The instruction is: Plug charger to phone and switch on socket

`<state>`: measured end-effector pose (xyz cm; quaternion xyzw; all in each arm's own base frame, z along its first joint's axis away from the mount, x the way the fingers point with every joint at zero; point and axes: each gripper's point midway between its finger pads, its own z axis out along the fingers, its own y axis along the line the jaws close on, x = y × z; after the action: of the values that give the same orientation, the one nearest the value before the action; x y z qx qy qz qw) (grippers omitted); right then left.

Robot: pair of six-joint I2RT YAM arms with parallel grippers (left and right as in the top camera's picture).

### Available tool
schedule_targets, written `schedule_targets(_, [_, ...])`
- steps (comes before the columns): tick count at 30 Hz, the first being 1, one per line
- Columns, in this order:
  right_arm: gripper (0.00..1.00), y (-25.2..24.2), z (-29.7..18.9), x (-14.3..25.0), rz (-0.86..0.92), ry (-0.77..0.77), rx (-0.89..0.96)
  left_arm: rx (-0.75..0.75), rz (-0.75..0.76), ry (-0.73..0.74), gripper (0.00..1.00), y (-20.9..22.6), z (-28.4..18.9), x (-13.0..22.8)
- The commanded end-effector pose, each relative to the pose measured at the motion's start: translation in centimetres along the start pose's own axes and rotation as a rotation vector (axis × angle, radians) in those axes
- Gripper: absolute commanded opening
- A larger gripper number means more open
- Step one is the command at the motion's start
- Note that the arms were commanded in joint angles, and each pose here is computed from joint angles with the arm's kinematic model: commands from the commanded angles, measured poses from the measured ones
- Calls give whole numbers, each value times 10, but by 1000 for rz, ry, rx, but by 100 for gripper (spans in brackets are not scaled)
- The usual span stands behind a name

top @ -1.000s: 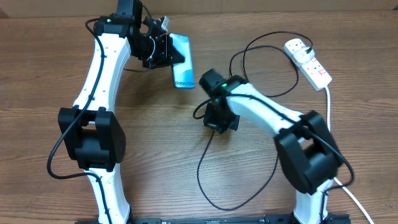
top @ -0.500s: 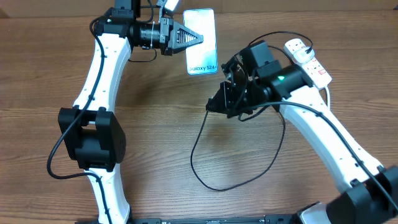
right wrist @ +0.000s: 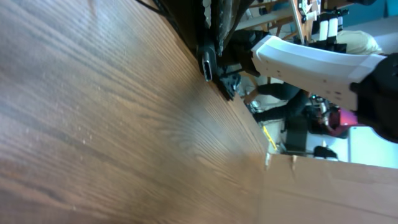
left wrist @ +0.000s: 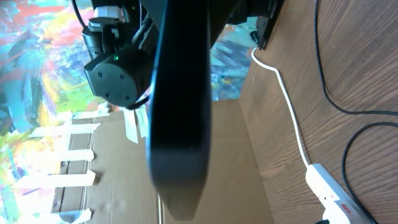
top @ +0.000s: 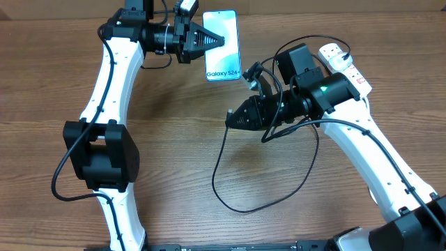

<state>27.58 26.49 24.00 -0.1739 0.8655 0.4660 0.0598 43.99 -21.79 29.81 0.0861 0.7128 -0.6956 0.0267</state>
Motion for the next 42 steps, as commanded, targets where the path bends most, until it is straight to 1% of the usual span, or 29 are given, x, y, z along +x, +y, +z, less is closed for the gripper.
schedule_targets(1, [4, 18, -21, -14, -74, -62, -79, 45, 28, 27, 4, -22, 3, 6])
schedule_targets(4, [4, 24, -24, -19, -99, -80, -118, 46, 29, 29, 4, -22, 3, 6])
schedule_targets(15, [4, 27, -23, -25, -136, -99, -126, 48, 74, 34, 4, -22, 6, 8])
schedule_targets(17, [4, 20, -22, -26, -104, -105, -88, 48, 81, 34, 4, -22, 6, 7])
schedule_targets(20, [4, -15, -23, -29, 53, -137, 104, 35, 86, 20, 4, -20, 2, 5])
schedule_targets(22, [4, -32, -24, -27, 116, -148, 193, -10, 91, -12, 4, -13, -3, -1])
schedule_targets(25, [4, -43, -23, -24, 147, -148, 238, -120, 84, -84, 4, 6, -16, -14])
schedule_targets(27, [4, -60, -22, -20, 206, -155, 296, -209, 64, -135, 4, 22, -27, -22])
schedule_targets(31, [4, -109, -21, -7, 388, -204, 477, -396, -44, -208, 4, 57, -46, -24])
schedule_targets(35, [4, -133, -3, -1, 453, -236, 485, -538, -120, -231, 4, 82, -57, -16])
schedule_targets(39, [4, -157, 18, 5, 526, -265, 488, -595, -123, -215, 4, 91, -61, -9])
schedule_targets(42, [4, -181, 31, 11, 574, -273, 562, -621, -131, -211, 4, 95, -64, -6])
